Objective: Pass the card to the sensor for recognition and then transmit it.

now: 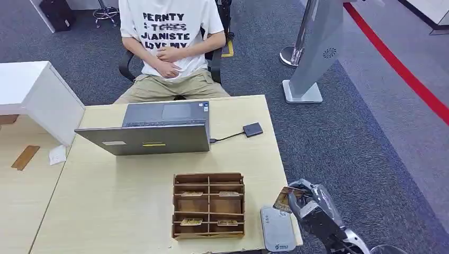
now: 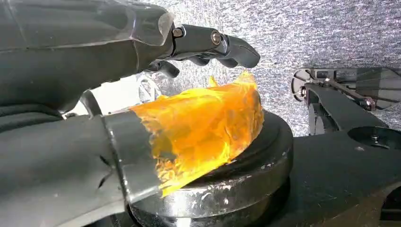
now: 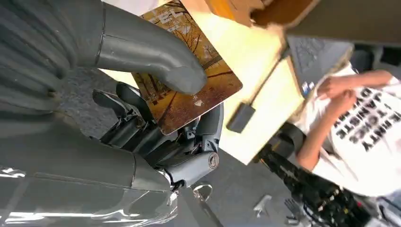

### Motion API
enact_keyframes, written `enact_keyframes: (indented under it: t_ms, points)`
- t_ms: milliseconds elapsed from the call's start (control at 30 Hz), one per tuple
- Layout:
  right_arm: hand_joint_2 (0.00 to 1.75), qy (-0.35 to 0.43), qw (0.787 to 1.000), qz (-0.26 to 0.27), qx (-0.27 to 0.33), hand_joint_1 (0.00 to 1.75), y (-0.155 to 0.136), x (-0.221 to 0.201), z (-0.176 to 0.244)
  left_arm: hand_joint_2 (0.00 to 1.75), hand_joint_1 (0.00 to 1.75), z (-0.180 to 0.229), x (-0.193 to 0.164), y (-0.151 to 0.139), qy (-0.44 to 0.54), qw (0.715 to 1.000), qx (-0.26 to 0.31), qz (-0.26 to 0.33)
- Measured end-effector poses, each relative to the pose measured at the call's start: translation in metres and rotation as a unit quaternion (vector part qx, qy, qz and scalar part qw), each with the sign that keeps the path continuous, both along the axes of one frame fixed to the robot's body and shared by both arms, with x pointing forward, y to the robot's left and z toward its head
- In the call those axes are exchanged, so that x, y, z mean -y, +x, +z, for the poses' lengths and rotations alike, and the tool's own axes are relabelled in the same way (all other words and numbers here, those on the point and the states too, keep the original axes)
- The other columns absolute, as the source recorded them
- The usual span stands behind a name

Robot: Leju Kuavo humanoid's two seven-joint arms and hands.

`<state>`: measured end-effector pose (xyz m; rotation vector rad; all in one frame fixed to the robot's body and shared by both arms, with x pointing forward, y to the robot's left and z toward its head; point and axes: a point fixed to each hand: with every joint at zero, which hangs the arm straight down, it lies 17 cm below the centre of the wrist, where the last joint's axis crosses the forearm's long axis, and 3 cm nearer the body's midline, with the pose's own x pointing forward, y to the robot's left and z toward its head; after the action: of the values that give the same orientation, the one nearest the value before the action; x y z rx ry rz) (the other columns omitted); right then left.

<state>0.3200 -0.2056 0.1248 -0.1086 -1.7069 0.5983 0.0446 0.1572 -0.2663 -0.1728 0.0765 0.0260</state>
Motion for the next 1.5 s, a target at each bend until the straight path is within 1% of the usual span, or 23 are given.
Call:
enact_keyframes:
  t_ms: [300, 400, 467, 700, 1500]
  points:
    - [1.75, -0.033, 0.998, 0.019, -0.046, 1.75, -0.004, -0.012, -0.036, 0.0, 0.0, 0.0, -0.001, -0.001, 0.001, 1.0, -0.002, -0.005]
    - [1.75, -0.069, 0.996, -0.006, -0.062, 1.75, 0.0, -0.002, -0.054, 0.0, 0.0, 0.0, -0.001, -0.001, 0.001, 1.0, -0.002, -0.005]
    - [1.75, -0.079, 0.994, -0.018, -0.073, 1.75, 0.002, 0.005, -0.063, 0.0, 0.0, 0.0, -0.001, -0.002, 0.001, 1.0, -0.004, -0.006]
    - [1.75, -0.095, 0.99, -0.019, -0.103, 1.75, -0.003, 0.008, -0.091, 0.0, 0.0, 0.0, -0.001, -0.002, 0.0, 1.0, -0.005, -0.007]
    - [1.75, -0.102, 0.985, -0.02, -0.136, 1.75, -0.009, 0.009, -0.117, 0.0, 0.0, 0.0, -0.002, -0.002, 0.001, 1.0, -0.005, -0.007]
